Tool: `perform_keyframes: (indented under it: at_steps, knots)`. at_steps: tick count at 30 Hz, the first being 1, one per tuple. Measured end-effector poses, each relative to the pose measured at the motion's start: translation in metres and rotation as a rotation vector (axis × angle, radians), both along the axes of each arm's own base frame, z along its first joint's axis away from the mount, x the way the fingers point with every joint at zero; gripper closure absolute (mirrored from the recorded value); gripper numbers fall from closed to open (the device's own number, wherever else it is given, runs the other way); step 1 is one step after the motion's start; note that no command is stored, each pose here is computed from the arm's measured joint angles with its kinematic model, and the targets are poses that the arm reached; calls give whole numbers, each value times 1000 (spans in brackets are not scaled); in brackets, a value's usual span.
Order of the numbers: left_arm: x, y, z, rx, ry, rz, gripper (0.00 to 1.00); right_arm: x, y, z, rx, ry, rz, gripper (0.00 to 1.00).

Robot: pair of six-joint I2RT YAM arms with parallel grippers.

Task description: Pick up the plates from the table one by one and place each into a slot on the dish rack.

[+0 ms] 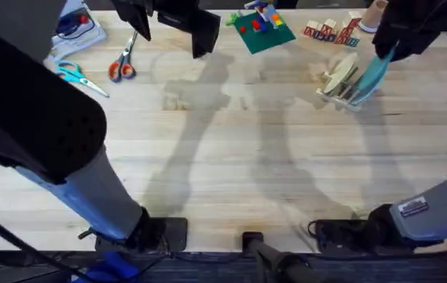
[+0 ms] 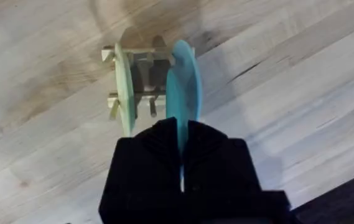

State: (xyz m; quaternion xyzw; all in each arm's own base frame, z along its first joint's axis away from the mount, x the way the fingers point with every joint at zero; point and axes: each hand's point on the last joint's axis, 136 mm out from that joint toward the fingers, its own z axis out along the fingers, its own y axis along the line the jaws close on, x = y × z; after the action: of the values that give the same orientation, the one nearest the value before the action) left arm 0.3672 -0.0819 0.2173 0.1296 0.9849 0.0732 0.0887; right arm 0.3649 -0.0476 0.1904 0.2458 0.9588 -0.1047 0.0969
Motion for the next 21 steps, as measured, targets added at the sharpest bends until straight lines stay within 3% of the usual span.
perform_keyframes:
  at_steps: [21]
  knots:
    - [0, 0, 0, 0, 0, 0, 7, 14, 1, -39, 17, 81, 5, 970]
